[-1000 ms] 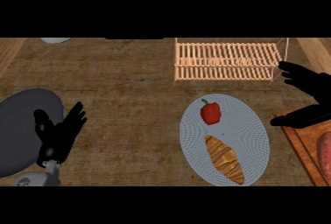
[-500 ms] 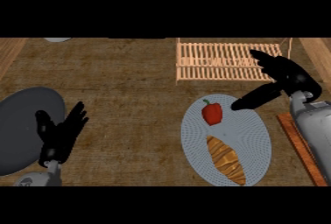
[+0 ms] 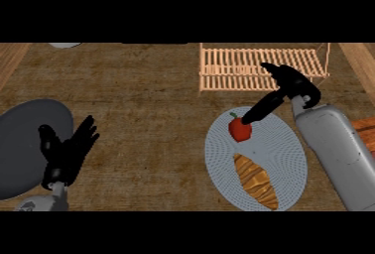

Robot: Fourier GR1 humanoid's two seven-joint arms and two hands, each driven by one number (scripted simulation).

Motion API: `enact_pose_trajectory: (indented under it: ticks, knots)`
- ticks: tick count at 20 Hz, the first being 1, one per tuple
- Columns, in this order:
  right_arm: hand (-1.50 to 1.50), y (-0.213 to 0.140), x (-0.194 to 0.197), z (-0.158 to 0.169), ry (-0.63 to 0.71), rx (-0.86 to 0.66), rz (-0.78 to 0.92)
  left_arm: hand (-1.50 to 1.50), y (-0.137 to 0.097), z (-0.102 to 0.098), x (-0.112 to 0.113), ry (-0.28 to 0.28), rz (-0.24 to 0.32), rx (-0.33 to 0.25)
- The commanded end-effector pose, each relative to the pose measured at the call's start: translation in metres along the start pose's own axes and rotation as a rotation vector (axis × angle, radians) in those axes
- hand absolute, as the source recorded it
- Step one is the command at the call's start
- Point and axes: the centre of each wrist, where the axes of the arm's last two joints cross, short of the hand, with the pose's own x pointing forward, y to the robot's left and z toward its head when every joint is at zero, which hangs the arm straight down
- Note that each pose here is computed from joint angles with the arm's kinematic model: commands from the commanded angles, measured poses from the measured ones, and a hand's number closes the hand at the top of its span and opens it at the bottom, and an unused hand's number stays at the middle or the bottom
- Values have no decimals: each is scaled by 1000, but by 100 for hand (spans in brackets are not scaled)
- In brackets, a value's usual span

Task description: Pick the bell pepper from the placemat and place it in the tiered shelf

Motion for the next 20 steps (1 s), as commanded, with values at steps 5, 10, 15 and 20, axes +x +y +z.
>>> enact_pose_trajectory:
  ticks: [5, 10, 15, 20]
  knots:
    - [-150, 40, 2, 1, 114, 10, 77, 0, 11, 6, -17, 45, 5, -3]
    - [-150, 35, -4, 1, 146, -13, 132, 0, 5, -9, -12, 59, 0, 20]
    - [-150, 57, -2, -3, 150, -23, 119, 0, 3, -3, 5, 46, 1, 10]
    - [-150, 64, -8, -12, 165, -39, 145, 0, -7, 6, -11, 14, 5, 17]
